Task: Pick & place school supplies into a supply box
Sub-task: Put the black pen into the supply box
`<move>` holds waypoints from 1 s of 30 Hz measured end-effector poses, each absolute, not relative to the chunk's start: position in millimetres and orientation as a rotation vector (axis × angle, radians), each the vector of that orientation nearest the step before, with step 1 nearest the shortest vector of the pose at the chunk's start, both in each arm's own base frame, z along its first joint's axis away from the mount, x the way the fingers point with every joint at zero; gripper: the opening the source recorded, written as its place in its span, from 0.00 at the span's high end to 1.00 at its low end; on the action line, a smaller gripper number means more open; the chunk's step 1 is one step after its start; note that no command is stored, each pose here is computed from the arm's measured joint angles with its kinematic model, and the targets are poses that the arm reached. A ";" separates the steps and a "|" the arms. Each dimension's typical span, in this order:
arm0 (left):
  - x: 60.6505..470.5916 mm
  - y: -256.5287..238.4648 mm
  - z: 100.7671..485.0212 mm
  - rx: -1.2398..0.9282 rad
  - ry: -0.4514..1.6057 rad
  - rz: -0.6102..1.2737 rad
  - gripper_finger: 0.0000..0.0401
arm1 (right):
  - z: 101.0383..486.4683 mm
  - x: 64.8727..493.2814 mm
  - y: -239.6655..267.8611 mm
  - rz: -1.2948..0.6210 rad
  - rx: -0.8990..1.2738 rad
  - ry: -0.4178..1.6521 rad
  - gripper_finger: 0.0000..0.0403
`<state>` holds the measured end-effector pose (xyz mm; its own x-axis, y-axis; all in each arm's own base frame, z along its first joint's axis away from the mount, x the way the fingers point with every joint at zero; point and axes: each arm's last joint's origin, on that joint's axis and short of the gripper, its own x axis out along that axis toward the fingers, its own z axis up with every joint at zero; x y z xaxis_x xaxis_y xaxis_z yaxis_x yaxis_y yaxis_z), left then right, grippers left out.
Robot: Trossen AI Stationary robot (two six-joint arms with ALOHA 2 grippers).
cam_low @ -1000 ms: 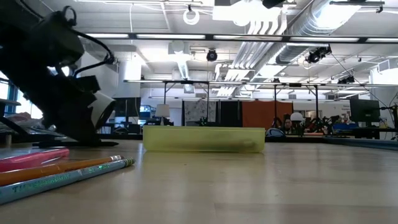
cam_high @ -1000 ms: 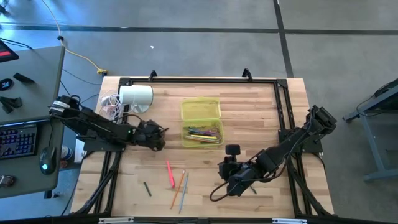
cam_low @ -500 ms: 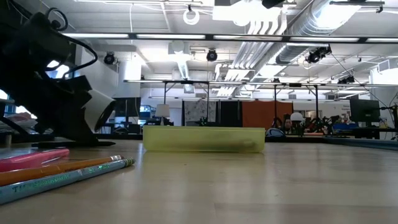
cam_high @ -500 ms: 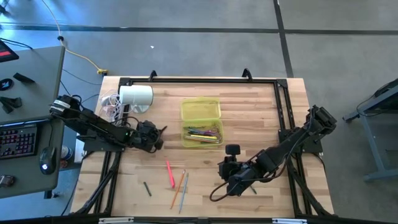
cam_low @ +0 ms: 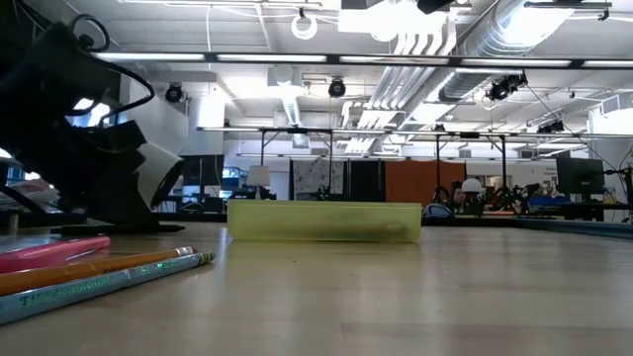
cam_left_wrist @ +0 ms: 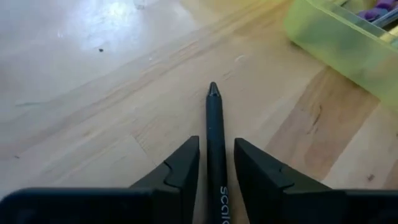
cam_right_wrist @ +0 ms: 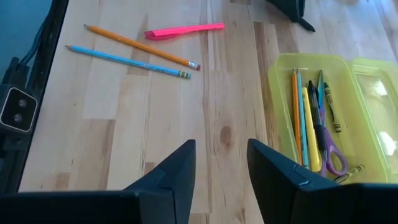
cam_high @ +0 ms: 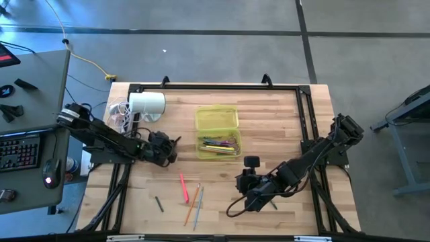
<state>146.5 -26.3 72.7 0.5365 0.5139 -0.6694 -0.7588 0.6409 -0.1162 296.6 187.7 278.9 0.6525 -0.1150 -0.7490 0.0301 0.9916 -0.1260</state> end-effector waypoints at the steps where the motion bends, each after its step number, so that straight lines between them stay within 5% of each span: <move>1: 146.5 -26.0 71.8 -0.414 0.640 0.792 0.67 | 278.9 296.5 187.8 -0.082 -0.105 0.856 0.68; 18: 161.9 -29.3 79.2 -0.348 0.586 0.766 0.88 | 278.9 296.5 187.8 -0.081 -0.110 0.856 0.68; 30: 258.8 -32.2 178.0 -0.071 0.434 0.677 0.84 | 279.0 296.7 187.8 -0.075 -0.121 0.856 0.68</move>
<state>258.8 -32.2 178.0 0.6935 0.5914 -0.4115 -0.6205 0.7805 0.0759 296.7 187.8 279.0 0.6533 -0.1148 -0.7484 0.0174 0.9905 -0.1367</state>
